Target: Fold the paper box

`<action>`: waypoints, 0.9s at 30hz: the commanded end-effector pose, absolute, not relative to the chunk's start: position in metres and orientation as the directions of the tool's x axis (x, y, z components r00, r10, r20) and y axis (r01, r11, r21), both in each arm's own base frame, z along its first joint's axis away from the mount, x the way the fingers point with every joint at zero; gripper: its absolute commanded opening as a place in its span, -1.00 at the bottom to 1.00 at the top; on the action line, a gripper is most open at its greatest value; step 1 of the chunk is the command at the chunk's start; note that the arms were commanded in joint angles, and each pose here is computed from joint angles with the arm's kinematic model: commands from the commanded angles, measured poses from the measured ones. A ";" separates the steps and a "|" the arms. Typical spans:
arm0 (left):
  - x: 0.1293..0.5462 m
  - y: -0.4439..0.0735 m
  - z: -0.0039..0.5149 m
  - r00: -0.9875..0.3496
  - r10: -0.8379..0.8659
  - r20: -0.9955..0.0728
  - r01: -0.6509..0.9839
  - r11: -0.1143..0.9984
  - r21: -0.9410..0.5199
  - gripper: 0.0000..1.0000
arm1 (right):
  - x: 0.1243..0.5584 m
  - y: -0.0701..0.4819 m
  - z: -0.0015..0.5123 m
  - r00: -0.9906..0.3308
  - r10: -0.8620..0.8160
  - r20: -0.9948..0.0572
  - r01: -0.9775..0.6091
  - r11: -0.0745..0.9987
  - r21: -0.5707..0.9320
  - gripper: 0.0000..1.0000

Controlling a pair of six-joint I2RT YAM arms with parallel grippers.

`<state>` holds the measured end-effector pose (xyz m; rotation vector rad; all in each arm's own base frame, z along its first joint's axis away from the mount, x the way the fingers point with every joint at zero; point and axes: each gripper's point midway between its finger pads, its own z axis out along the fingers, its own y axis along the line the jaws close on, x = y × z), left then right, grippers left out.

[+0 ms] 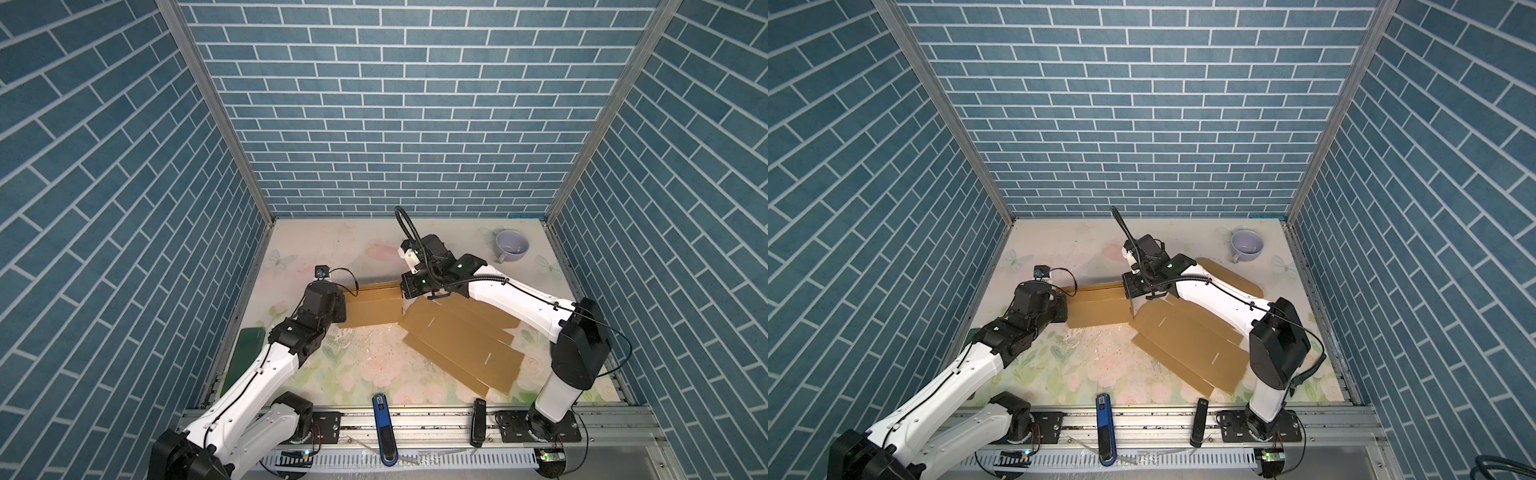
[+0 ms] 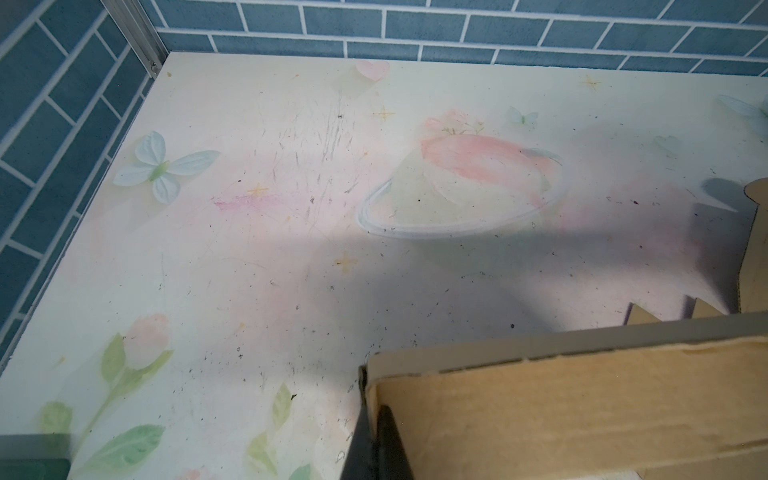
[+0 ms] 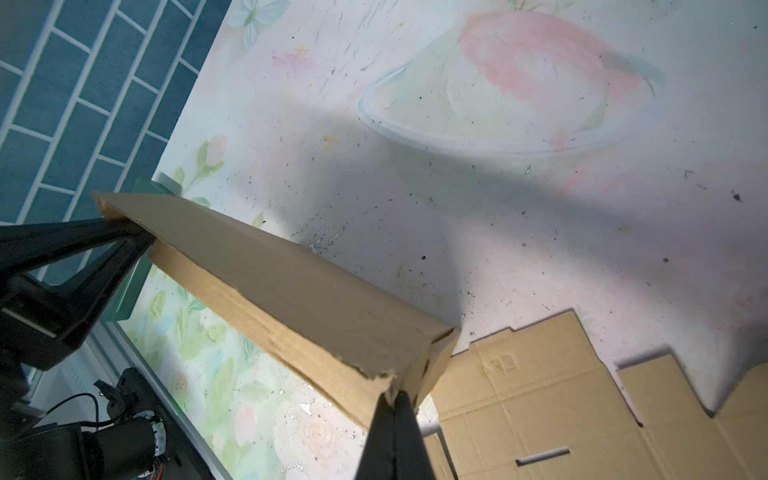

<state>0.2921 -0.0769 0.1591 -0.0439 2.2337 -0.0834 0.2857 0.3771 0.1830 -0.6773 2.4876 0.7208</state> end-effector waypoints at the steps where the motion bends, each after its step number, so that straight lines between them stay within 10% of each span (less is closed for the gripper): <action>1: 0.283 -0.086 0.141 -0.667 -0.027 -0.744 0.042 0.996 -0.073 -1.00 | 0.276 0.397 0.187 -0.784 -0.324 -0.530 -0.571 0.712 0.409 -0.95; 27: 0.281 -0.087 0.134 -0.669 -0.024 -0.743 0.042 0.997 -0.070 -1.00 | 0.267 0.400 0.167 -0.794 -0.327 -0.512 -0.561 0.720 0.409 -0.98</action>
